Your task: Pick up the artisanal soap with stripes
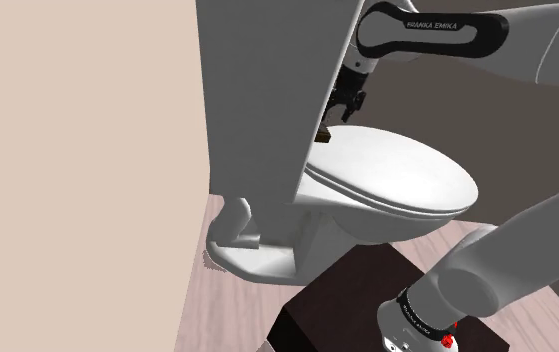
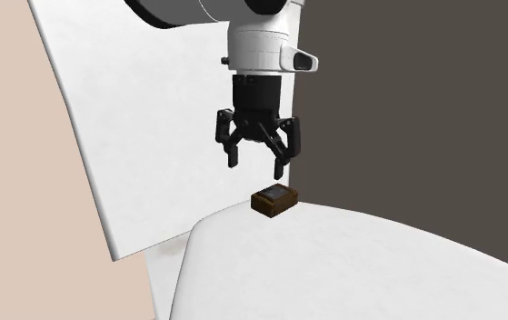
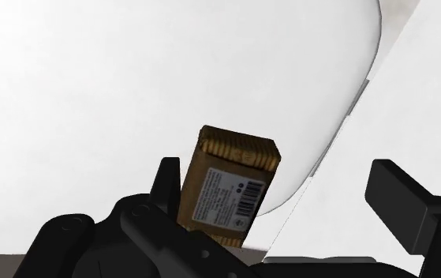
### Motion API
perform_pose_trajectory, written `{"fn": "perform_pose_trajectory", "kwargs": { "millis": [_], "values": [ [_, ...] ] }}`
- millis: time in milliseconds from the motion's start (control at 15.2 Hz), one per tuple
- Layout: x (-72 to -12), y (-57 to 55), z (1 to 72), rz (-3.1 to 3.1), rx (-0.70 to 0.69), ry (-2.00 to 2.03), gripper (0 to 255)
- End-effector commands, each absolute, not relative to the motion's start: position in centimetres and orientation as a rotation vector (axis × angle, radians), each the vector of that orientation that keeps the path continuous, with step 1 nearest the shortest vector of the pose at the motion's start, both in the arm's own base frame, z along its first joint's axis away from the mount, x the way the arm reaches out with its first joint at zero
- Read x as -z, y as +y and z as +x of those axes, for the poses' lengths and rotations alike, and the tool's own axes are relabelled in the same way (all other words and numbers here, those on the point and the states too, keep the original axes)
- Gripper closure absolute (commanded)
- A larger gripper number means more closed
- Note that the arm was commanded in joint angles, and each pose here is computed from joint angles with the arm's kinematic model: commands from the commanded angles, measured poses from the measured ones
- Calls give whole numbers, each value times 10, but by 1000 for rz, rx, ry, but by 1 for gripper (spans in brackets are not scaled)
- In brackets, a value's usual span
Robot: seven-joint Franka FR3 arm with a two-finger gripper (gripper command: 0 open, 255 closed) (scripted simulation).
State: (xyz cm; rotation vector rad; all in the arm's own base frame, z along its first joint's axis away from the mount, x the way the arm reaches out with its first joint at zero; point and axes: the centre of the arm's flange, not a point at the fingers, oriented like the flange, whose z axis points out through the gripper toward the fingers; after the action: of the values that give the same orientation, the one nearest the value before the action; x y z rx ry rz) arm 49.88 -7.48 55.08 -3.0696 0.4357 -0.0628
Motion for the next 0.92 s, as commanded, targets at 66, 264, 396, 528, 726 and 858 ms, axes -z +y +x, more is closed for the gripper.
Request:
{"fn": "perform_pose_trajectory", "kwargs": {
  "millis": [66, 264, 396, 528, 726, 858],
  "values": [
    [-531, -92, 532, -3057, 32, 531, 0],
    [-512, -112, 563, -3042, 0, 624, 0],
    [-504, -121, 575, -3035, -12, 661, 0],
    [-493, -121, 575, -3035, -12, 661, 0],
    [-477, -121, 575, -3035, -12, 661, 0],
    [-464, -121, 575, -3035, -12, 661, 0]
  ]
}}
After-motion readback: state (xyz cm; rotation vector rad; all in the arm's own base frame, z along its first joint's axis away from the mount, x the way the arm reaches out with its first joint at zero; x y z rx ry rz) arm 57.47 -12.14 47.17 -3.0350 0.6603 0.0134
